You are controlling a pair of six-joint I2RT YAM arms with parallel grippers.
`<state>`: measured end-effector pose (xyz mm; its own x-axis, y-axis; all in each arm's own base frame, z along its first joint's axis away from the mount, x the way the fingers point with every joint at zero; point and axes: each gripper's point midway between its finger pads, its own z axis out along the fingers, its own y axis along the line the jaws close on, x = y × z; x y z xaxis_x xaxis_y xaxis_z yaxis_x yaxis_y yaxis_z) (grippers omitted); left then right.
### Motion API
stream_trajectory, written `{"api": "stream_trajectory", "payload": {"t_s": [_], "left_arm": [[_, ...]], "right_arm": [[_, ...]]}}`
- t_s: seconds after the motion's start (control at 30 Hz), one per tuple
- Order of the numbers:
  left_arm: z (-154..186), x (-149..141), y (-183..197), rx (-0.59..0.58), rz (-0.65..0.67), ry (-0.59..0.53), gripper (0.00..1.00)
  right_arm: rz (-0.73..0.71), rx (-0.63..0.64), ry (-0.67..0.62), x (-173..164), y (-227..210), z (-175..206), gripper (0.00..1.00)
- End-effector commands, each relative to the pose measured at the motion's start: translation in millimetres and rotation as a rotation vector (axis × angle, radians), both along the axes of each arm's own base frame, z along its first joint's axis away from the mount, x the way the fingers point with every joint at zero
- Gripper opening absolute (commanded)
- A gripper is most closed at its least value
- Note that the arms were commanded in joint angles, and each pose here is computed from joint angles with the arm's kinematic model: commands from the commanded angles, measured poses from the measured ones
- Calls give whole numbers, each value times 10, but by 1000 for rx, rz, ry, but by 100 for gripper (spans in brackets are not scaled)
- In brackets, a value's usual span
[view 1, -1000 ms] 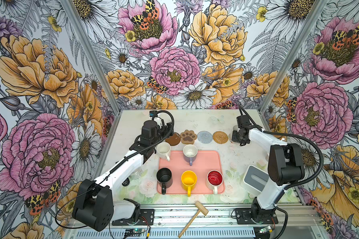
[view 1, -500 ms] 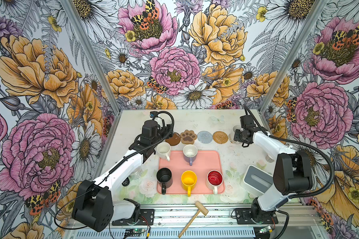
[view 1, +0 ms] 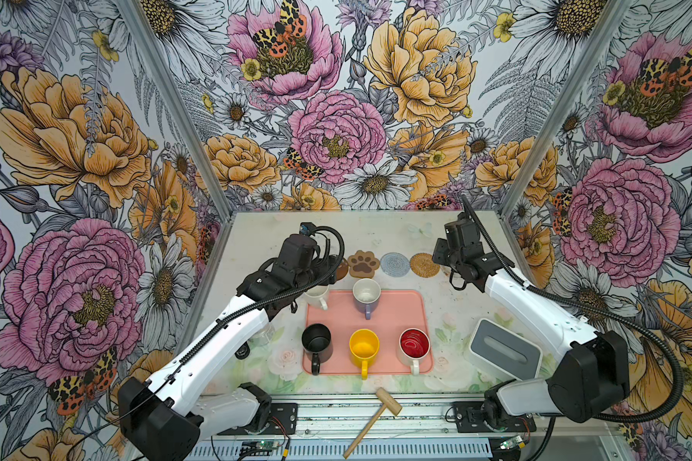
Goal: Place cups on coasters
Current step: Place the cup on the coaster, then pick up the cup from the tray.
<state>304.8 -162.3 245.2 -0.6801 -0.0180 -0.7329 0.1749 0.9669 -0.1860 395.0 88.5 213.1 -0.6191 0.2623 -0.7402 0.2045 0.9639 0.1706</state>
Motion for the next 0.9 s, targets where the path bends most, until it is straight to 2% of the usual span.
{"api": "stream_trajectory", "payload": {"t_s": [0.0, 0.27, 0.47, 0.7, 0.87], "left_arm": [[-128, -196, 175, 74, 80, 84, 78], [-555, -350, 230, 207, 164, 249, 74], [-733, -335, 145, 220, 189, 296, 73], [-902, -306, 129, 217, 242, 339, 67], [-1032, -281, 27, 177, 229, 371, 64]], "right_arm": [[-50, 46, -114, 40, 24, 309, 55], [-25, 47, -124, -96, 63, 206, 57], [-18, 46, -131, -119, 55, 187, 58], [-16, 45, -131, -97, 61, 136, 59], [-14, 44, -127, -78, 58, 103, 59]]}}
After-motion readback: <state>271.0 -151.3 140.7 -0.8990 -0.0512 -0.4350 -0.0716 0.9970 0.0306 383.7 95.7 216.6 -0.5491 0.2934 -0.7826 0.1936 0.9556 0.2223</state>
